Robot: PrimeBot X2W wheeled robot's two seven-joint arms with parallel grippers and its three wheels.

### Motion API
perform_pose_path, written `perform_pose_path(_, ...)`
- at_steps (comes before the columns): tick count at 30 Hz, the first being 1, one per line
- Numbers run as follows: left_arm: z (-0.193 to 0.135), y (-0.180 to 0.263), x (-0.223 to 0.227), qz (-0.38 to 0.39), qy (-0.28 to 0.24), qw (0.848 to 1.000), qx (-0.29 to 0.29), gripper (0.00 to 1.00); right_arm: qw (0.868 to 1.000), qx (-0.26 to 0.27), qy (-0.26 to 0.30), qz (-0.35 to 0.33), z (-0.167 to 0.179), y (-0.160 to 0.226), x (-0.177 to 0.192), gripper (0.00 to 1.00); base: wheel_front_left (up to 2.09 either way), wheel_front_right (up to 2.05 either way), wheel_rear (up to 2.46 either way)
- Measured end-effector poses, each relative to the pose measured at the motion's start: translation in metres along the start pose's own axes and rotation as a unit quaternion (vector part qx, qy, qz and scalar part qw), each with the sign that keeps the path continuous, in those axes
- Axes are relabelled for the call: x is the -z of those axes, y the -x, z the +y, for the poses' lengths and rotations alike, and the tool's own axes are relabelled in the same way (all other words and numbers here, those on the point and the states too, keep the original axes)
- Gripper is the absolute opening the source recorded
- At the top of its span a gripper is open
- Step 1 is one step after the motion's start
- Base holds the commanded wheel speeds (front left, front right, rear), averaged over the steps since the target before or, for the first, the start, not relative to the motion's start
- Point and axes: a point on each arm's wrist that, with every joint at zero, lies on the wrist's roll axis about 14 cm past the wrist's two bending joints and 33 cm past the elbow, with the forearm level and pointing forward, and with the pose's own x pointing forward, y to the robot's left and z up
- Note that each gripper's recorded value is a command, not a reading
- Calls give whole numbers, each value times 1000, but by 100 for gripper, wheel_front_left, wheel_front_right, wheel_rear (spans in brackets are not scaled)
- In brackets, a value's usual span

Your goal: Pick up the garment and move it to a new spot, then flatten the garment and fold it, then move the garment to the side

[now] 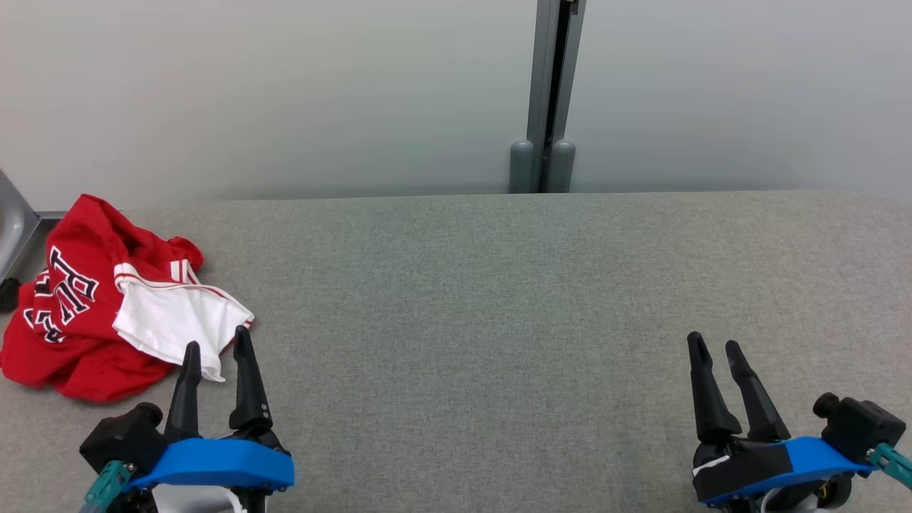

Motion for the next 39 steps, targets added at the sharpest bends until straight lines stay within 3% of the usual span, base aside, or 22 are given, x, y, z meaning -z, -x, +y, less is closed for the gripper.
perform_pose_path(19,-5,4,2,-9,-106,994,15,100,994,-21,109,-2,6,0,2,100,0,0,0)
perform_pose_path(39,-6,8,7,-13,-184,983,26,100,980,-30,194,3,3,1,7,100,0,0,0)
